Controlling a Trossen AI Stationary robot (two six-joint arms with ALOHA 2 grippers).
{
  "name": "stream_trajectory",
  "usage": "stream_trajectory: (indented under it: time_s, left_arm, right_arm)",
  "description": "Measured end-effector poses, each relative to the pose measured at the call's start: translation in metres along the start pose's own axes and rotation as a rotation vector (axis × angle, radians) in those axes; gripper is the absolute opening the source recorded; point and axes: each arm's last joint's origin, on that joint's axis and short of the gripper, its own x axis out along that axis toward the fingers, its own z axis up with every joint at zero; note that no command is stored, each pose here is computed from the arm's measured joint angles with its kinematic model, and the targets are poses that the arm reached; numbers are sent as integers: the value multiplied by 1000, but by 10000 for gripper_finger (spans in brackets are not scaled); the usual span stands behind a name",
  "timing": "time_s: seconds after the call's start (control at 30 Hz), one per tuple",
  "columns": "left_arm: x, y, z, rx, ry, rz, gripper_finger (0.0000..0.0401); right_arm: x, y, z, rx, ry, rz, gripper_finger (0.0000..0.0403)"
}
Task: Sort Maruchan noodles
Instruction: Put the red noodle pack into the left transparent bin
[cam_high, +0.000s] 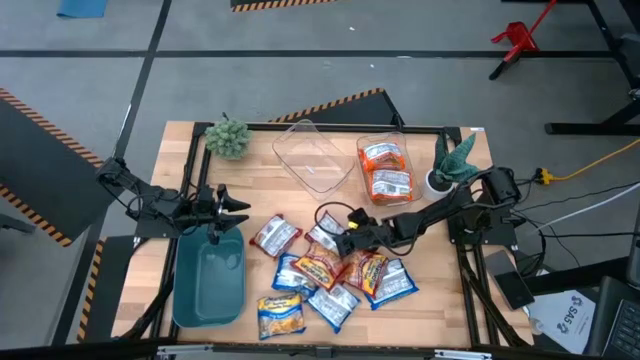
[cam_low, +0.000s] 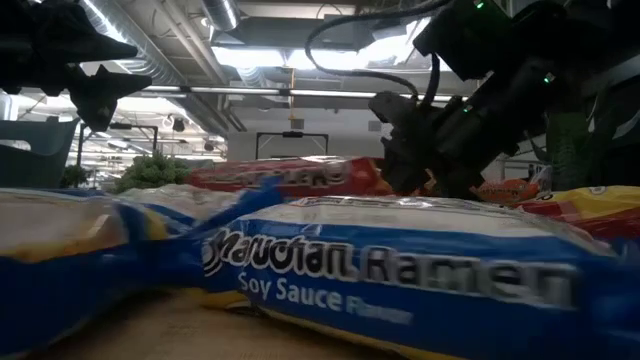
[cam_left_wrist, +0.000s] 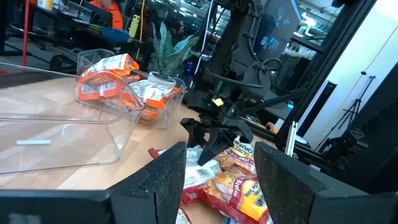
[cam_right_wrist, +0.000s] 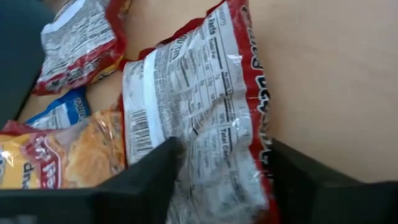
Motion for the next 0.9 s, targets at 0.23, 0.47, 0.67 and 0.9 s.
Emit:
stream_trajectory:
  time_s: [0.23, 0.47, 0.67, 0.9]
  left_arm:
    - [0, 0, 0, 1, 0, 0, 185]
    - [0, 0, 0, 0, 0, 0, 185]
    - [0, 0, 0, 0, 0, -1, 185]
    - [0, 0, 0, 9, 0, 0, 185]
  right_arm:
    - [0, 2, 1, 7, 5, 28, 71]
    - [-7, 8, 6, 15, -31, 66, 7]
    - [-21, 17, 16, 36, -74, 117, 5]
    - [-49, 35, 37, 75, -183, 258, 4]
